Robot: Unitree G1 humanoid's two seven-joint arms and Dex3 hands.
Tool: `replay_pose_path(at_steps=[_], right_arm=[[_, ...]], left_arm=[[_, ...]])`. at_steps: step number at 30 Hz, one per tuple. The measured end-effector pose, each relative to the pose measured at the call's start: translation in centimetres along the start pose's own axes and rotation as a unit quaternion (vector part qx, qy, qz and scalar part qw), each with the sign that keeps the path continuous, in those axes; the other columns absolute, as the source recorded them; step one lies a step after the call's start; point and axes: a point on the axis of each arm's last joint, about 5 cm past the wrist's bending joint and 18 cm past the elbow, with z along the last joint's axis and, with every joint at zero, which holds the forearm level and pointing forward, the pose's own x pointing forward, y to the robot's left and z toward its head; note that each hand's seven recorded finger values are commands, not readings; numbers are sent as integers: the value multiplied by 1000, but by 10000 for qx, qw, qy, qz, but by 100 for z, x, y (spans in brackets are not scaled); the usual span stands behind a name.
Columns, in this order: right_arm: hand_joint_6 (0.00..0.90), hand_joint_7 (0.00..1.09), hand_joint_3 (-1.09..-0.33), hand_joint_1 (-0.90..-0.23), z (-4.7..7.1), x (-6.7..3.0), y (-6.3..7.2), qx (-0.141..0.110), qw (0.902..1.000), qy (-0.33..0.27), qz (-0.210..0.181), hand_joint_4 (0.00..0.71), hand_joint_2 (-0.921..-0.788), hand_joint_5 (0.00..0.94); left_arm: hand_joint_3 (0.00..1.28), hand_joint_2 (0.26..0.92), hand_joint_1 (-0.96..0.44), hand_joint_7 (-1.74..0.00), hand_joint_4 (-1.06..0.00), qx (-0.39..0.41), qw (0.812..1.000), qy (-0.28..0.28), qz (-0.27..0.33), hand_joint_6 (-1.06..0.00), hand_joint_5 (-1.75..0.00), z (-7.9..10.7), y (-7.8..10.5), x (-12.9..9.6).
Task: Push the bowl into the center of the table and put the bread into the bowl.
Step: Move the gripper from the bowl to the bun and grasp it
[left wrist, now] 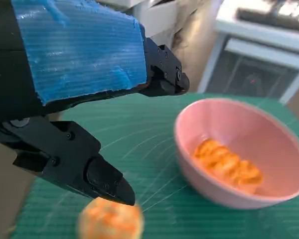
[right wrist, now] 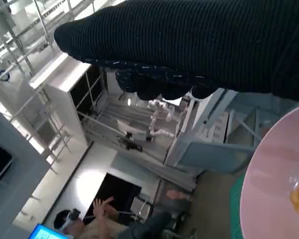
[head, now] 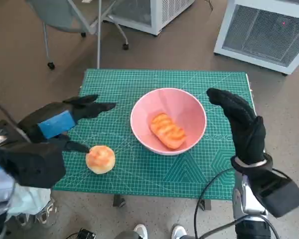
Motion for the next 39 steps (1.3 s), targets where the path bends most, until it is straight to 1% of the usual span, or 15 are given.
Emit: replay_pose_path(at_steps=[13,20,30,36,39], right_arm=[[-1,420,-738,-621,-37,14,0,51,9999,71,74,146,-921,6],[-1,421,-735,-629,-68,22,-4,83,9998,128,116,147,-921,6],[-1,419,-735,-630,-64,50,-3,88,9997,90,194,146,-921,5],[-1,419,-735,-629,-63,50,-6,84,9997,88,192,146,-921,4],[-1,420,-735,-625,-61,51,-7,80,9997,84,193,147,-921,4]], left_arm=[[1,720,-222,-3,-167,-72,9990,117,-431,-336,-2,-106,-199,8],[3,726,-199,0,-160,-37,9967,322,-750,-329,0,-115,-338,73],[6,737,-172,-3,-183,36,9920,666,-1068,-323,-8,-124,-570,226],[13,755,-89,-42,-270,82,9898,811,-1166,-423,-30,-149,-663,289],[21,771,-31,-57,-333,139,9886,928,-1179,-492,-29,-171,-728,336]])
